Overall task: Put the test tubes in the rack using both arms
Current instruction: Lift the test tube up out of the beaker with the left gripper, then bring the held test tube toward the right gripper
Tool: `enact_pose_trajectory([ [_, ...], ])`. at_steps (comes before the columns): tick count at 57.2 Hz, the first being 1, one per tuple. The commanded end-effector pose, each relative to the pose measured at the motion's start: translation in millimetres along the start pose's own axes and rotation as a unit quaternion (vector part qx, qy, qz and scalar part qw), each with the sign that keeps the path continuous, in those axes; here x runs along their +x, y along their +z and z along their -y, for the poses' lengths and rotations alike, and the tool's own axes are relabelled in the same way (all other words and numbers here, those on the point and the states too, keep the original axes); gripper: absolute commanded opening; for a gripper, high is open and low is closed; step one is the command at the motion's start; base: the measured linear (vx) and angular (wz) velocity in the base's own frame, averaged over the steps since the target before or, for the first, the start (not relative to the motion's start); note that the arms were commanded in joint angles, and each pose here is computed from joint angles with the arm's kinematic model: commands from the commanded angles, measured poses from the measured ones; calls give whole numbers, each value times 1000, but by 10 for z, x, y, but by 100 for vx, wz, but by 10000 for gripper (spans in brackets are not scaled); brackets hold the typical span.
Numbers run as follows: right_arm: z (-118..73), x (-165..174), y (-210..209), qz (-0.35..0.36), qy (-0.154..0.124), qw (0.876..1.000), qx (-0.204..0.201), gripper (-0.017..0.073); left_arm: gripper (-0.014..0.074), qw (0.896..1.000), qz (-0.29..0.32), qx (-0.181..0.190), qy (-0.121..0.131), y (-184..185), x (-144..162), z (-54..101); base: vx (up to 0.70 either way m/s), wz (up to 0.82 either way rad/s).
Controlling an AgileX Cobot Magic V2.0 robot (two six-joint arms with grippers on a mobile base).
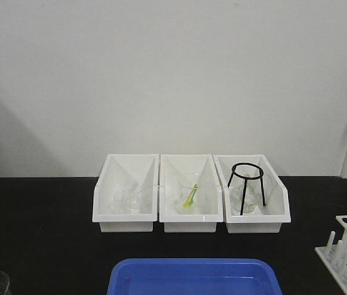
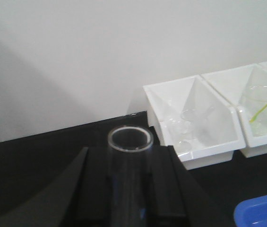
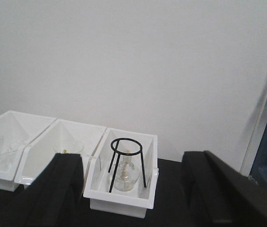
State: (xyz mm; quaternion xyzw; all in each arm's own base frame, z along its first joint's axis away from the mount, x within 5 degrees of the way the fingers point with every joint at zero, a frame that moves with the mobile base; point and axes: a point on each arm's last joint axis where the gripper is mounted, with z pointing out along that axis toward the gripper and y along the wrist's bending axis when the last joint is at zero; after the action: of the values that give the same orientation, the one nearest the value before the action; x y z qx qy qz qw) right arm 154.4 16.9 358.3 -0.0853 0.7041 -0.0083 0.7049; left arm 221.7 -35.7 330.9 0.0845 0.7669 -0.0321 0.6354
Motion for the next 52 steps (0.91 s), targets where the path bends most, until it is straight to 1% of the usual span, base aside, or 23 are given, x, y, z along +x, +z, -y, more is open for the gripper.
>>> enact_pose_trajectory([
  [1, 13, -201, -16, 60, -10, 998, 3, 491, -20, 997, 74, 25, -6, -61, -262, 112, 0, 0],
  [8, 13, -201, -16, 60, -10, 998, 3, 491, -20, 993, 97, 69, -2, -88, -309, 310, 0, 0],
  [15, 13, -199, -16, 59, -8, 998, 2, 491, -20, 986, 117, 119, -2, -129, -342, 534, 0, 0],
  [21, 13, -192, -15, 55, -8, 998, 2, 491, -20, 981, 110, 158, -13, -100, -332, 717, 0, 0],
  [25, 13, -182, -14, 50, -8, 999, 2, 491, -20, 978, 104, 178, -16, -39, -318, 837, 0, 0],
  [33, 11, -148, -11, 32, -8, 999, 1, 491, -20, 970, 116, 214, -18, 118, -347, 1099, 0, 0],
  [41, 1, -88, -1, 17, -6, 1000, -1, 491, -20, 963, 121, 241, -19, 305, -431, 1361, 0, 0],
  [46, -43, 19, 68, -6, -5, 1000, -14, 491, -20, 959, 123, 254, -18, 404, -484, 1511, 0, 0],
  [52, -149, 96, 185, -18, -9, 999, -43, 489, -20, 955, 126, 268, -13, 478, -509, 1659, 0, 0],
])
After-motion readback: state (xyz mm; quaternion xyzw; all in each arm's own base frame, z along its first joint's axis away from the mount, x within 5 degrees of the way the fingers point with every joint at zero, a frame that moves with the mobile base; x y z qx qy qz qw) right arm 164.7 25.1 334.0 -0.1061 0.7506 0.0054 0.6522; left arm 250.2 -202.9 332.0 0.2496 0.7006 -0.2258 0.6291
